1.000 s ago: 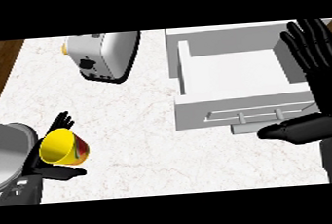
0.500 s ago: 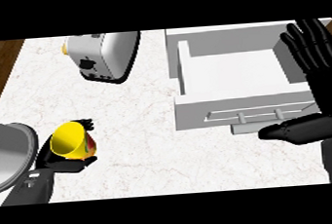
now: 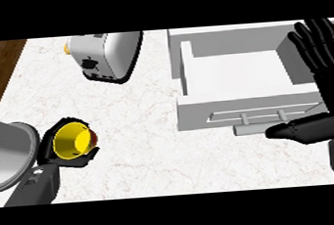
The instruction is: Pick up the cup, place it into the drawer and close the drawer
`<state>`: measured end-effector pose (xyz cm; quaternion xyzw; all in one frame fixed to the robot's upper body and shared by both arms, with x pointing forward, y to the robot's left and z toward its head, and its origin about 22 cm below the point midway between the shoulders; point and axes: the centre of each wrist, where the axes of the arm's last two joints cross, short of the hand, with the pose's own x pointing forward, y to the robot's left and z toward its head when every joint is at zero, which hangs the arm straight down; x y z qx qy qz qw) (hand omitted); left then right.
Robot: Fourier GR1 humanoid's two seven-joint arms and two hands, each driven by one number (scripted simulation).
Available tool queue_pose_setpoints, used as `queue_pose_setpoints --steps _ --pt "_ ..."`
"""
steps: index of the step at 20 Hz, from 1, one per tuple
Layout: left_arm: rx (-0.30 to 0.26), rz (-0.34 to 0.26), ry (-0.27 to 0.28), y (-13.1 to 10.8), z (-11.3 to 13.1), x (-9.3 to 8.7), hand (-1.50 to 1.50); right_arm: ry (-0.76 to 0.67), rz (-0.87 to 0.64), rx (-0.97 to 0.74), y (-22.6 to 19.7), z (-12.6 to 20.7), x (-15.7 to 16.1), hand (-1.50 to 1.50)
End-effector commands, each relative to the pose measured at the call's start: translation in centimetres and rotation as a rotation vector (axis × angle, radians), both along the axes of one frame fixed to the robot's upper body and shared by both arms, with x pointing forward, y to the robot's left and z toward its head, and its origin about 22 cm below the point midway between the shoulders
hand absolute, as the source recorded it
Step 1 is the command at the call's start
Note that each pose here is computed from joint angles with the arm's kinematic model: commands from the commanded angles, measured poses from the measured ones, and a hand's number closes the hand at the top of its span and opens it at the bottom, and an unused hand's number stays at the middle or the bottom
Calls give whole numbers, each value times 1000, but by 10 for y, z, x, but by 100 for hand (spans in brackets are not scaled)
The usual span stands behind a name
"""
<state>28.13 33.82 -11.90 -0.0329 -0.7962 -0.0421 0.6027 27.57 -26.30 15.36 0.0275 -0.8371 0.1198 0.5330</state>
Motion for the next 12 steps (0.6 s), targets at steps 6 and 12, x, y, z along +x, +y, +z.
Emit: queue_pose_setpoints --steps 6,12 --pt "-210 219 -237 -62 3 28 150 3 -7 3 1 -1 -5 -150" --pt "-182 31 -276 -91 50 74 150 11 -33 -26 2 -6 -4 -150"
